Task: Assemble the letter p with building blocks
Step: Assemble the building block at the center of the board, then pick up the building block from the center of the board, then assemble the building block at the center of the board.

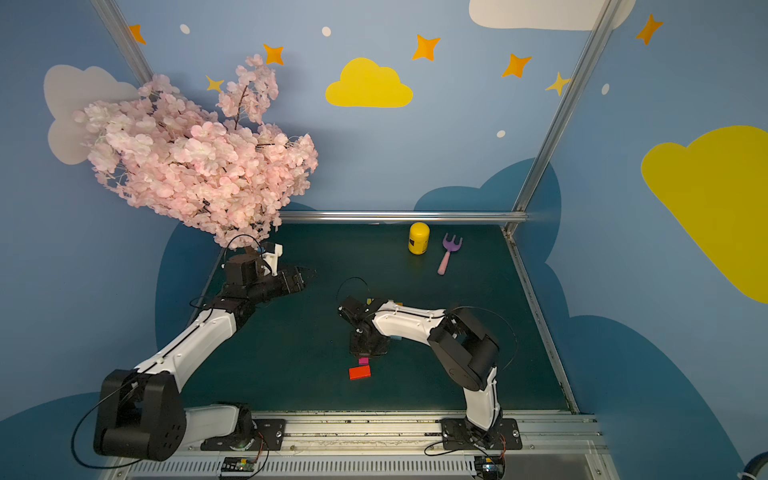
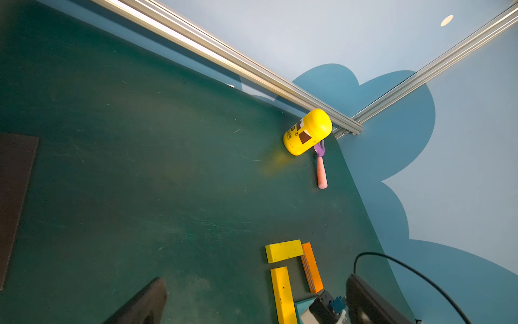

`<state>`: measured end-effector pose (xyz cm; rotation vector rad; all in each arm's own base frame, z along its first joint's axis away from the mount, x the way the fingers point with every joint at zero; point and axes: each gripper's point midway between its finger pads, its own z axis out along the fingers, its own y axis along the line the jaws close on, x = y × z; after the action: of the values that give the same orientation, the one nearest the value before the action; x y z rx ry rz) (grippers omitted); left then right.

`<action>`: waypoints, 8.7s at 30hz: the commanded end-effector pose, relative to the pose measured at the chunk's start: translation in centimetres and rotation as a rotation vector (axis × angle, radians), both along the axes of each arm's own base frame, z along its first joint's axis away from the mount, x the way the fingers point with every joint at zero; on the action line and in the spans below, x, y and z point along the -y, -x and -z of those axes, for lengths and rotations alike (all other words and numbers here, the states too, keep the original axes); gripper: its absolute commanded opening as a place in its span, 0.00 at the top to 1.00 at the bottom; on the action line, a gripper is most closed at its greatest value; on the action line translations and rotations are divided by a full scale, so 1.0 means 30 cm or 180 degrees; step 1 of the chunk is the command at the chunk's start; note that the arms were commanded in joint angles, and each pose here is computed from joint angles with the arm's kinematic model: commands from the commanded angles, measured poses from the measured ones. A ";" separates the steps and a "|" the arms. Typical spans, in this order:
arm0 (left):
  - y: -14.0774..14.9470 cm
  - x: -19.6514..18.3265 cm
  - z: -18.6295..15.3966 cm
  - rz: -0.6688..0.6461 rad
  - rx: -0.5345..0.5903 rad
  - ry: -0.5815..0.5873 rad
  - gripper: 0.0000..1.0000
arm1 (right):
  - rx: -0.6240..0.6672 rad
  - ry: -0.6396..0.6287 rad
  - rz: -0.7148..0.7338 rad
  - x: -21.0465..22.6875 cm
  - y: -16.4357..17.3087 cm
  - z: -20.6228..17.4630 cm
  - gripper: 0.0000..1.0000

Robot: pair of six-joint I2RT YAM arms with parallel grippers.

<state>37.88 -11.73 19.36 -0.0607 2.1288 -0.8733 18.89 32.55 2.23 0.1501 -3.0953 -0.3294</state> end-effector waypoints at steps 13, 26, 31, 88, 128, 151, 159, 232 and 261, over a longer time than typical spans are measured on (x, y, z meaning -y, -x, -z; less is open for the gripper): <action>-0.006 0.007 0.010 0.0057 -0.0002 0.0013 0.00 | 0.0021 0.0002 0.0207 0.016 -0.056 0.022 0.73; -0.005 0.005 0.023 0.0053 -0.0020 -0.0004 0.00 | -0.0018 0.0027 0.0184 0.002 -0.058 0.038 0.73; -0.005 0.004 0.024 0.0052 -0.0021 -0.0010 0.00 | -0.0024 0.0040 0.0185 0.001 -0.058 0.040 0.73; 0.003 -0.013 -0.019 -0.0035 -0.0025 0.0064 0.00 | 0.0385 0.0150 -0.3018 -0.053 0.210 -0.111 0.22; 0.018 -0.032 0.013 -0.0104 -0.0073 -0.0040 0.00 | 0.0088 0.0189 -0.3050 -0.015 0.195 0.019 0.31; 0.020 -0.035 0.017 -0.0115 -0.0070 -0.0067 0.00 | -0.0041 0.0295 -0.2694 0.011 0.256 0.018 0.69; 0.019 -0.031 0.011 -0.0089 -0.0051 -0.0056 0.00 | 0.0020 0.0148 -0.1894 -0.057 0.273 -0.171 0.72; 0.027 0.009 -0.056 0.0144 0.0151 0.0074 0.00 | -0.0443 0.0659 -0.0036 0.115 0.116 0.092 0.89; 0.030 0.008 -0.059 0.0143 0.0174 0.0069 0.00 | -0.0379 0.0716 -0.0039 0.103 0.076 0.100 0.88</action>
<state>37.12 -11.92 20.29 -0.0341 2.1076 -0.9110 14.71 32.06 1.79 0.1676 -2.9193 -0.1874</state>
